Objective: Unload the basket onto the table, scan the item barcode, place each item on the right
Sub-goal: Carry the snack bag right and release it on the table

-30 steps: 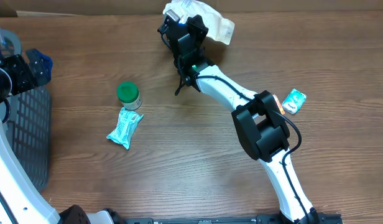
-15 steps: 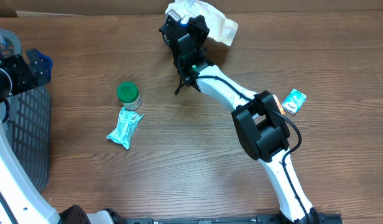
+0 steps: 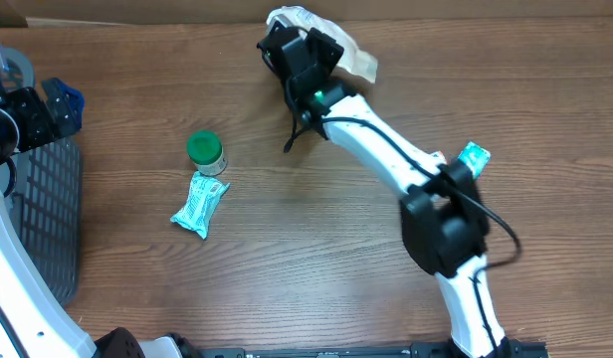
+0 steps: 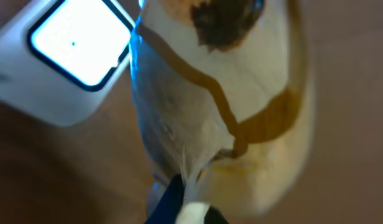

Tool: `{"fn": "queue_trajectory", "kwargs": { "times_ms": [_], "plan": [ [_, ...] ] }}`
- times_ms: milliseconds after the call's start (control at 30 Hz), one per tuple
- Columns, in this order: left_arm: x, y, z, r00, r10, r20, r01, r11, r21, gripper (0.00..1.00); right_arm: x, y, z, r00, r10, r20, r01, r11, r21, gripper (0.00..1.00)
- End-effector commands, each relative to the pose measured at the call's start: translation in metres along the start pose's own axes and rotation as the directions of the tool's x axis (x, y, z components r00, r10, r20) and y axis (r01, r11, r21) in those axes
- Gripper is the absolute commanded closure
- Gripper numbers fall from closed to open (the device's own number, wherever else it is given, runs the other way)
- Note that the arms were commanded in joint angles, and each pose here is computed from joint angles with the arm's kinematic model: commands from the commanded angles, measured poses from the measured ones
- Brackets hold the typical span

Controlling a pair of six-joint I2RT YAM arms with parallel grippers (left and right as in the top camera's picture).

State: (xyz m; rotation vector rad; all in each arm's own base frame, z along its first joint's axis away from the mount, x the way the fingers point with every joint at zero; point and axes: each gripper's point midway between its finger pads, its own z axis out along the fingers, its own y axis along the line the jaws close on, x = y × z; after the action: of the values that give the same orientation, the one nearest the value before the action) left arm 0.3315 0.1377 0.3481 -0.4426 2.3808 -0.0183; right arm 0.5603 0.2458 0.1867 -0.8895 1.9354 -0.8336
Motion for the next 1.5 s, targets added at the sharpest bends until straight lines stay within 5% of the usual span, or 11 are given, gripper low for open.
{"fn": "queue_trajectory", "kwargs": {
  "times_ms": [0,100,200,300,467,700,900,1100,1200,1233,1467],
  "plan": [
    [-0.001,-0.004,0.0,1.0,-0.007,0.004,0.007,1.0,0.016,0.01,-0.026,-0.038,-0.057,0.934,0.345,0.094,-0.328,0.931,-0.164,0.96],
    [-0.001,-0.004,0.0,1.0,-0.007,0.004,0.007,1.0,0.016,0.01,-0.024,-0.02,-0.095,0.889,0.458,0.022,-0.409,0.812,-0.416,0.96],
    [-0.001,-0.004,0.0,1.0,-0.007,0.004,0.007,1.0,0.016,0.01,-0.023,-0.005,-0.144,0.846,0.526,-0.091,-0.447,0.605,-0.659,0.96],
    [-0.001,-0.004,0.0,1.0,-0.007,0.004,0.007,1.0,0.016,0.01,-0.002,-0.006,-0.173,0.793,0.552,-0.259,-0.542,0.443,-0.714,0.96],
    [-0.001,-0.004,0.0,1.0,-0.007,0.004,0.007,1.0,0.016,0.0,0.066,-0.018,-0.173,0.689,0.497,-0.527,-0.714,0.345,-0.609,0.96],
    [-0.001,-0.004,0.0,1.0,-0.007,0.004,0.007,1.0,0.016,0.0,0.177,-0.021,-0.118,0.379,0.486,-0.787,-0.922,0.27,-0.278,0.96],
    [-0.001,-0.004,0.0,1.0,-0.007,0.004,0.007,1.0,0.016,0.0,0.255,-0.005,-0.079,0.143,0.492,-0.859,-0.988,0.119,-0.096,0.96],
    [-0.001,-0.004,0.0,1.0,-0.007,0.004,0.007,1.0,0.016,0.0,0.315,0.007,-0.058,-0.004,0.509,-0.861,-1.0,0.023,0.018,0.95],
    [-0.001,-0.004,0.0,1.0,-0.007,0.004,0.007,1.0,0.016,0.0,0.336,0.011,-0.059,-0.056,0.497,-0.866,-0.998,0.007,0.069,0.65],
    [-0.001,-0.004,0.0,1.0,-0.007,0.004,0.007,1.0,0.016,0.0,0.343,0.012,-0.061,-0.075,0.489,-0.869,-0.996,0.003,0.087,0.44],
    [-0.001,-0.004,0.0,1.0,-0.007,0.004,0.007,1.0,0.016,0.0,0.349,0.01,-0.071,-0.083,0.454,-0.887,-0.995,0.007,0.096,0.32]
  ]
}}
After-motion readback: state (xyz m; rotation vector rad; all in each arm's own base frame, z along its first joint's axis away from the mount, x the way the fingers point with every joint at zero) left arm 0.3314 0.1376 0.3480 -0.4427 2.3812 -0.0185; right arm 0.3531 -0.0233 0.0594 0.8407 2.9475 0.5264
